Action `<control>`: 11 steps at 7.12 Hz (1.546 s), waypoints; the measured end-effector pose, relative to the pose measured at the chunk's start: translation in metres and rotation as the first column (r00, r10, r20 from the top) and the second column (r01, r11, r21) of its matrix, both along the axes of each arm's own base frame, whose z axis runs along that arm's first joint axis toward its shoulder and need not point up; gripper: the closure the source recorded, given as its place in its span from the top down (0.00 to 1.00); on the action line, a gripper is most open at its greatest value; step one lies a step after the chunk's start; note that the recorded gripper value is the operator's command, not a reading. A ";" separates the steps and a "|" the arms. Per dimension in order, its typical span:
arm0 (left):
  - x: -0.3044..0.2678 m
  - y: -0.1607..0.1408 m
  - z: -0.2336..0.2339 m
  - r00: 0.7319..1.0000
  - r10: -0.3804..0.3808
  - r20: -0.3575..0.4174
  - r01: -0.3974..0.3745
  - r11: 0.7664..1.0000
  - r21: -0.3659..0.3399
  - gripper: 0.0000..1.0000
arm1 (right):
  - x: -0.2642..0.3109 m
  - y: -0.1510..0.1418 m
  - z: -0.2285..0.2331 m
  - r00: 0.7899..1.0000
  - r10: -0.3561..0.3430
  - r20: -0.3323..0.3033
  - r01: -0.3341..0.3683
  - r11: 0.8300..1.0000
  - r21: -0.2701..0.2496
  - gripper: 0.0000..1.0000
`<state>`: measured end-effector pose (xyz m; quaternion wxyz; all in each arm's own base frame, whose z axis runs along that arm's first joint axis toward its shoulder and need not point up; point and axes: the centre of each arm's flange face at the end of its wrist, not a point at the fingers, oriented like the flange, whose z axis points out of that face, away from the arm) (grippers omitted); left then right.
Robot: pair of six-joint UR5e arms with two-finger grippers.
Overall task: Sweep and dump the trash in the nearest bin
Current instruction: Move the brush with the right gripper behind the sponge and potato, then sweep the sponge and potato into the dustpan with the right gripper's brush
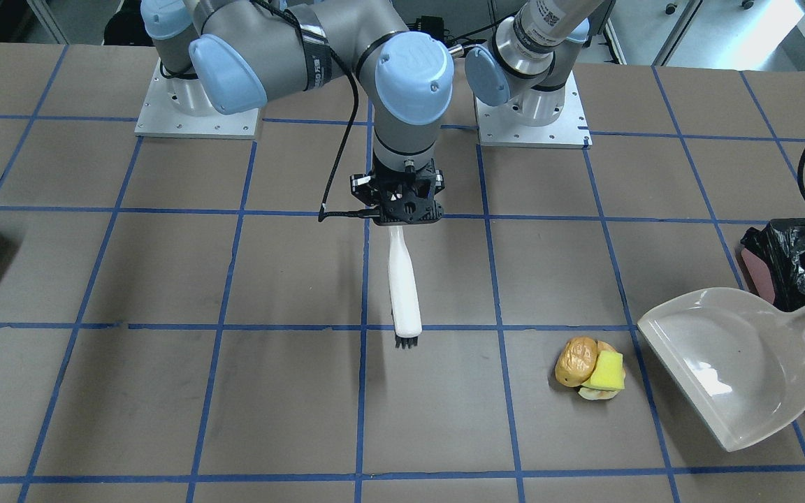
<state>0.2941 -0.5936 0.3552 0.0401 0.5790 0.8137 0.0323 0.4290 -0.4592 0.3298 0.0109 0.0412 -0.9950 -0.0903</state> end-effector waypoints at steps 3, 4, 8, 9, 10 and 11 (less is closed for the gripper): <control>0.007 -0.007 -0.042 0.977 -0.211 -0.040 0.213 0.976 0.050 0.00 | 0.030 -0.038 -0.032 0.998 -0.068 0.007 0.068 0.997 0.036 0.00; 0.008 -0.009 -0.053 0.962 -0.268 -0.055 0.271 0.961 0.062 0.00 | 0.045 -0.048 -0.041 0.996 -0.085 0.021 0.084 0.995 0.045 0.00; 0.010 -0.018 -0.079 0.946 -0.315 -0.073 0.319 0.946 0.063 0.00 | 0.119 -0.076 -0.071 0.990 -0.133 0.038 0.132 0.990 0.040 0.00; 0.009 -0.021 -0.084 0.947 -0.312 -0.071 0.316 0.947 0.056 0.00 | 0.133 -0.078 -0.071 0.989 -0.143 0.040 0.142 0.989 0.040 0.00; 0.007 -0.024 -0.092 0.950 -0.306 -0.071 0.309 0.949 0.052 0.00 | 0.148 -0.078 -0.072 0.988 -0.150 0.043 0.148 0.988 0.036 0.00; 0.006 -0.025 -0.098 0.952 -0.299 -0.068 0.302 0.952 0.049 0.00 | 0.166 -0.075 -0.074 0.986 -0.156 0.054 0.155 0.987 0.033 0.00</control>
